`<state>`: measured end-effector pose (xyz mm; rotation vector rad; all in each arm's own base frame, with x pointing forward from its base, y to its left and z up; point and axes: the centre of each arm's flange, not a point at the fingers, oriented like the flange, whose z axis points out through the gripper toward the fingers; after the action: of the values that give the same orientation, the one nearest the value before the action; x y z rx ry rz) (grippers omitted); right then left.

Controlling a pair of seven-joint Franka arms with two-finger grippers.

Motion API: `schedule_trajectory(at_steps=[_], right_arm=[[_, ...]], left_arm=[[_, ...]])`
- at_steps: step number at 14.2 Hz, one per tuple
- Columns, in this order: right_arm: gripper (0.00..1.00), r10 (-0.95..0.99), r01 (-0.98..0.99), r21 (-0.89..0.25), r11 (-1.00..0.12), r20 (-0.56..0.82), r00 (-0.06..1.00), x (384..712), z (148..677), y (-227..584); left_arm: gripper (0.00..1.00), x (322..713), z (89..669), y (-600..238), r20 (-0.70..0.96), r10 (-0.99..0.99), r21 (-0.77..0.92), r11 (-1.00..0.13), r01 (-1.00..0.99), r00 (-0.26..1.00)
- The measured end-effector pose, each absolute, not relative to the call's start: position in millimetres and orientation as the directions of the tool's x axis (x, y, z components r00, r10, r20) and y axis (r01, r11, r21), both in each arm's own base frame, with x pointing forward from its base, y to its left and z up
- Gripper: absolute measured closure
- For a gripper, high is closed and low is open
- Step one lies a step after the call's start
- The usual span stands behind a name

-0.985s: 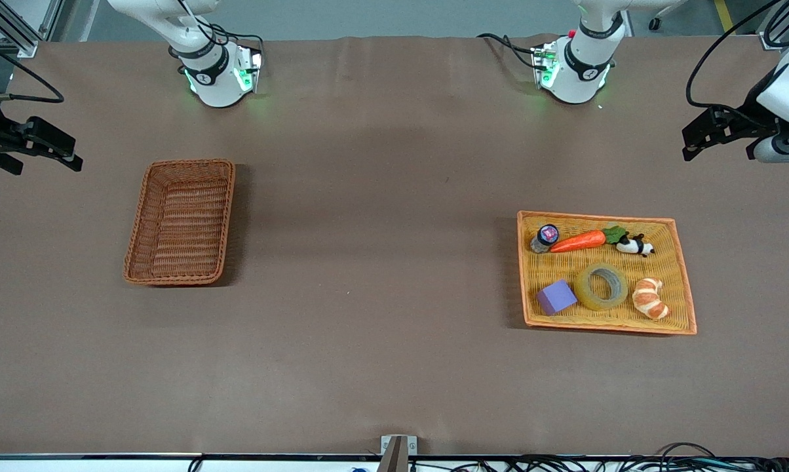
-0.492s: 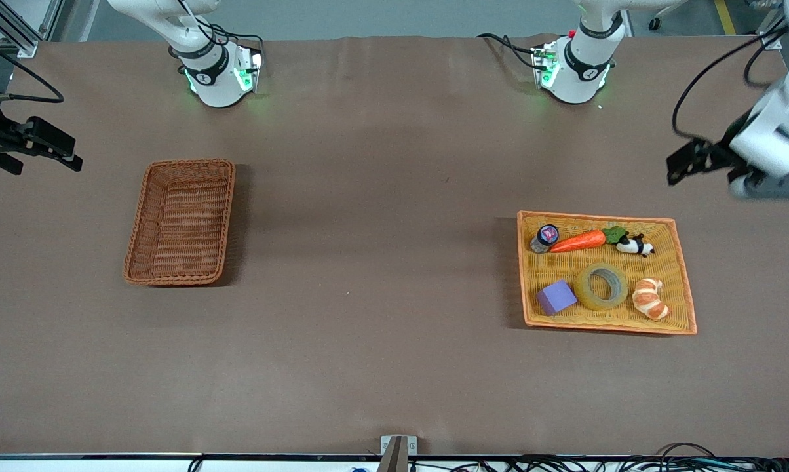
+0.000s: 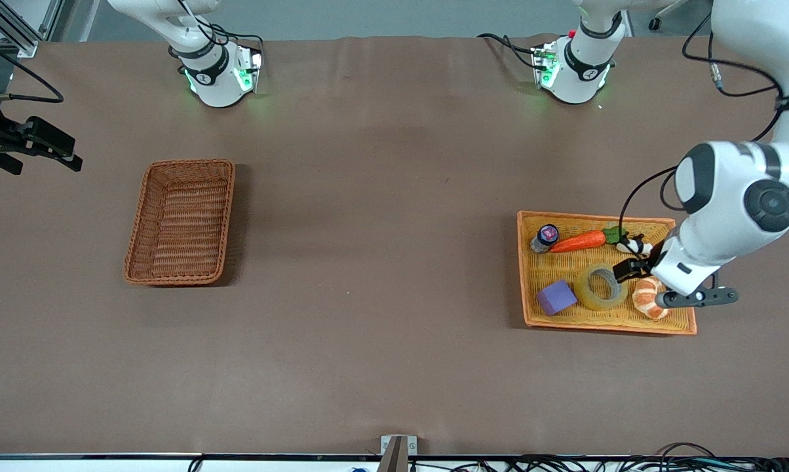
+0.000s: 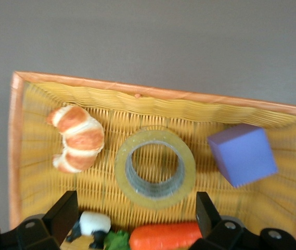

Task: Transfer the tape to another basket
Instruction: 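Reach the left gripper down to the yellow tape roll in the tray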

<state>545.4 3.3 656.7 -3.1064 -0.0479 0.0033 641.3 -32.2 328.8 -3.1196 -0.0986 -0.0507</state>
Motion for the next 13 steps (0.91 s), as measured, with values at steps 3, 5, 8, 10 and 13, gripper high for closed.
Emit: schedule_trajectory(at_steps=[3, 5, 8, 10, 13], right_arm=[[0.00, 0.031, 0.031, -0.035, -0.999, -0.002, 1.000, 545, 657, 3], [0.00, 0.031, 0.031, -0.035, -0.999, -0.002, 1.000, 545, 657, 3], [0.00, 0.031, 0.031, -0.035, -0.999, -0.002, 1.000, 545, 657, 3], [0.00, 0.031, 0.031, -0.035, -0.999, -0.002, 1.000, 545, 657, 3], [0.00, 0.031, 0.031, -0.035, -0.999, -0.002, 1.000, 545, 657, 3]], left_arm=[[0.00, 642, 284, -30, -0.004, 0.111, -0.018, -0.994, 0.110, 0.994], [0.03, 640, 267, -30, -0.026, 0.121, -0.020, -0.993, 0.120, 0.992], [0.15, 634, 251, -21, -0.039, 0.116, -0.047, -0.992, 0.114, 0.993], [0.16, 634, 240, -3, -0.024, 0.115, -0.072, -0.991, 0.113, 0.993], [0.19, 634, 219, 10, -0.023, 0.132, -0.069, -0.989, 0.130, 0.991]])
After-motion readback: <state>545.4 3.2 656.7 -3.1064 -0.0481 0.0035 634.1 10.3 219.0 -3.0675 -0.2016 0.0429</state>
